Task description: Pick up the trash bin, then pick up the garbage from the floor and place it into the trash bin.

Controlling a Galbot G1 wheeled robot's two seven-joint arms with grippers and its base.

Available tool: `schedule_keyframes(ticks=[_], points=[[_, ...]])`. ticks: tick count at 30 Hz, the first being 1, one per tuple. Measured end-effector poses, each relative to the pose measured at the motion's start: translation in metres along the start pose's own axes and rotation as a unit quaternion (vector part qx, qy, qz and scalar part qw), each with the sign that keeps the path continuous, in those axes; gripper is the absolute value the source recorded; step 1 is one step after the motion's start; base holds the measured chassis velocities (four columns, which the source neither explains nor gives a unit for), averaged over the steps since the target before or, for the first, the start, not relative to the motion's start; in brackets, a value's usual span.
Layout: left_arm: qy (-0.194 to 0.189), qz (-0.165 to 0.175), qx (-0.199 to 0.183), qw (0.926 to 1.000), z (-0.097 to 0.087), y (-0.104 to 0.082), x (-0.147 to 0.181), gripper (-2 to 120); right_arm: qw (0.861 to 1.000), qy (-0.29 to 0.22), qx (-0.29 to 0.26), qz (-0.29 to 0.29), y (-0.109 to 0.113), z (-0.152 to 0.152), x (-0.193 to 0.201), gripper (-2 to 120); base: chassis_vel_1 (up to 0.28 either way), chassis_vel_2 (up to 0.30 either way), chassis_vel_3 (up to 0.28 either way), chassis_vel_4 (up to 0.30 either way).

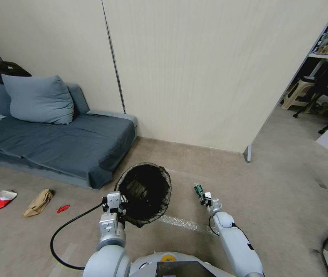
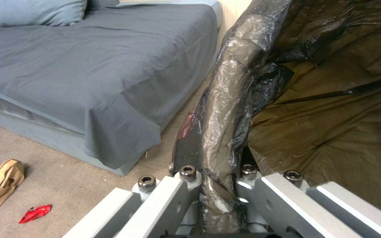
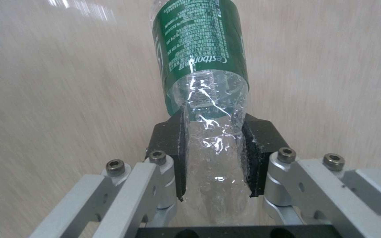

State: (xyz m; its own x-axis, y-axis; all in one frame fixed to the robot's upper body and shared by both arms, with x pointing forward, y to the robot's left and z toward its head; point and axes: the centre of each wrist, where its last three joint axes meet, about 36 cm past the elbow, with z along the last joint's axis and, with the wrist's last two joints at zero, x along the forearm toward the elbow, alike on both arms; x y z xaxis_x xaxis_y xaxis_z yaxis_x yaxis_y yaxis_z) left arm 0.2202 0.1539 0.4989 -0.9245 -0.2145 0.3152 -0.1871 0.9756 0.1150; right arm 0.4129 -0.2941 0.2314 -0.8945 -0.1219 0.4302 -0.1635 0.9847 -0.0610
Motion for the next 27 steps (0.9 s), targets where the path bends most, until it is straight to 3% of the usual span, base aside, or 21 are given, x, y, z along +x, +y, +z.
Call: schedule_keyframes(ticks=[3, 7, 9, 13, 15, 17, 23, 27], points=[[0.002, 0.002, 0.000, 1.0000, 0.001, -0.001, -0.001, 1, 0.999, -0.032, -0.001, -0.008, 0.007, -0.019, 0.012, 23, 0.000, 0.000, 0.000, 0.000], [0.005, 0.007, -0.005, 0.9999, 0.004, -0.004, -0.001, 1, 0.992, -0.118, -0.006, -0.036, 0.023, -0.060, 0.045, 23, 0.000, 0.000, 0.000, 0.000], [0.007, 0.010, -0.006, 0.9999, 0.005, -0.005, -0.001, 1, 0.973, -0.212, -0.012, -0.086, 0.037, -0.092, 0.074, 23, 0.000, 0.000, 0.000, 0.000], [0.008, 0.012, -0.006, 0.9999, 0.006, -0.006, -0.001, 1, 0.958, -0.259, -0.014, -0.125, 0.046, -0.107, 0.092, 23, 0.000, 0.000, 0.000, 0.000], [0.009, 0.014, -0.006, 0.9998, 0.007, -0.008, -0.002, 1, 0.927, -0.321, -0.022, -0.192, 0.062, -0.131, 0.120, 23, 0.000, 0.000, 0.000, 0.000], [0.009, 0.015, -0.006, 0.9998, 0.008, -0.008, -0.002, 1, 0.911, -0.342, -0.028, -0.229, 0.074, -0.141, 0.135, 23, 0.000, 0.000, 0.000, 0.000], [0.010, 0.015, -0.006, 0.9998, 0.008, -0.008, -0.002, 1, 0.889, -0.364, -0.036, -0.276, 0.090, -0.152, 0.154, 23, 0.000, 0.000, 0.000, 0.000], [0.011, 0.016, -0.006, 0.9998, 0.009, -0.009, -0.002, 1, 0.870, -0.365, -0.045, -0.328, 0.116, -0.155, 0.172, 23, 0.000, 0.000, 0.000, 0.000]])
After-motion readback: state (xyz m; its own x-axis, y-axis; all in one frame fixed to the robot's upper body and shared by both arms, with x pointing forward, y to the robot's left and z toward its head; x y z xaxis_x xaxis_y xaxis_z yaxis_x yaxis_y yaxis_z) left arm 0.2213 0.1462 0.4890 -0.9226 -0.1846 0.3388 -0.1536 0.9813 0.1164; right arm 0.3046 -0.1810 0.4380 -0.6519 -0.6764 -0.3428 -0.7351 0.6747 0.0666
